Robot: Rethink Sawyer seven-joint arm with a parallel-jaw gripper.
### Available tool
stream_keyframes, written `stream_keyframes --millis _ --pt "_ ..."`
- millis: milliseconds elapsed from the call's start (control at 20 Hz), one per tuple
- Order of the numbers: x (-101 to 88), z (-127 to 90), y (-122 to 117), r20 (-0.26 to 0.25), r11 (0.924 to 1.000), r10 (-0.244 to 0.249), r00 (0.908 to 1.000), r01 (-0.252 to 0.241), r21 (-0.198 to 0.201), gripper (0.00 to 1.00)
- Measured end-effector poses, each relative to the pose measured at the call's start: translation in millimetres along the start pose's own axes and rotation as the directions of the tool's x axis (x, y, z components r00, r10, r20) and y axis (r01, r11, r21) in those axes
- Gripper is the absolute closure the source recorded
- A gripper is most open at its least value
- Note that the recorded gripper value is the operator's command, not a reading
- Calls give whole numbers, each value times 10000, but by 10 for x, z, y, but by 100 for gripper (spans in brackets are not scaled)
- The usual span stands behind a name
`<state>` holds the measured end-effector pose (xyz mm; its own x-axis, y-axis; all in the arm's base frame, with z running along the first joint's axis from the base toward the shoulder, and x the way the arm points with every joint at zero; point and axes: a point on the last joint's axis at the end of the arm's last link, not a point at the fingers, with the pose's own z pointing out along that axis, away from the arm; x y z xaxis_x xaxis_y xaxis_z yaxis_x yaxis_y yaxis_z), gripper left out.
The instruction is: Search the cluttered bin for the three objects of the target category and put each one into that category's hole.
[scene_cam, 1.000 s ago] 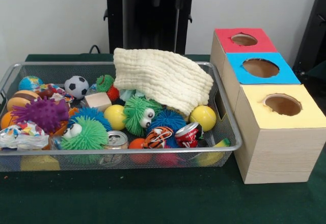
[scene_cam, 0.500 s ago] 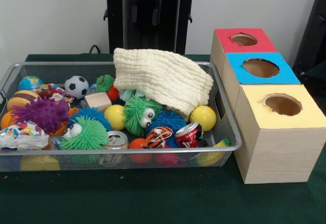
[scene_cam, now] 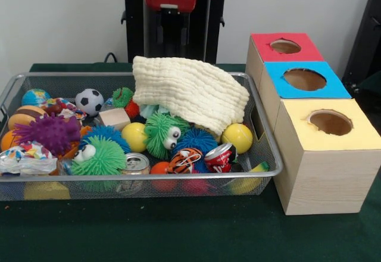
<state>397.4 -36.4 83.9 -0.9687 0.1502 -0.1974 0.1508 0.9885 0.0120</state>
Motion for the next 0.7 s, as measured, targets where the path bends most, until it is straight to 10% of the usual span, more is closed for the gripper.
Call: stream_keyframes --millis 700 --pt "-297 -22 -945 620 9880 1426 9878 -1383 -683 0"
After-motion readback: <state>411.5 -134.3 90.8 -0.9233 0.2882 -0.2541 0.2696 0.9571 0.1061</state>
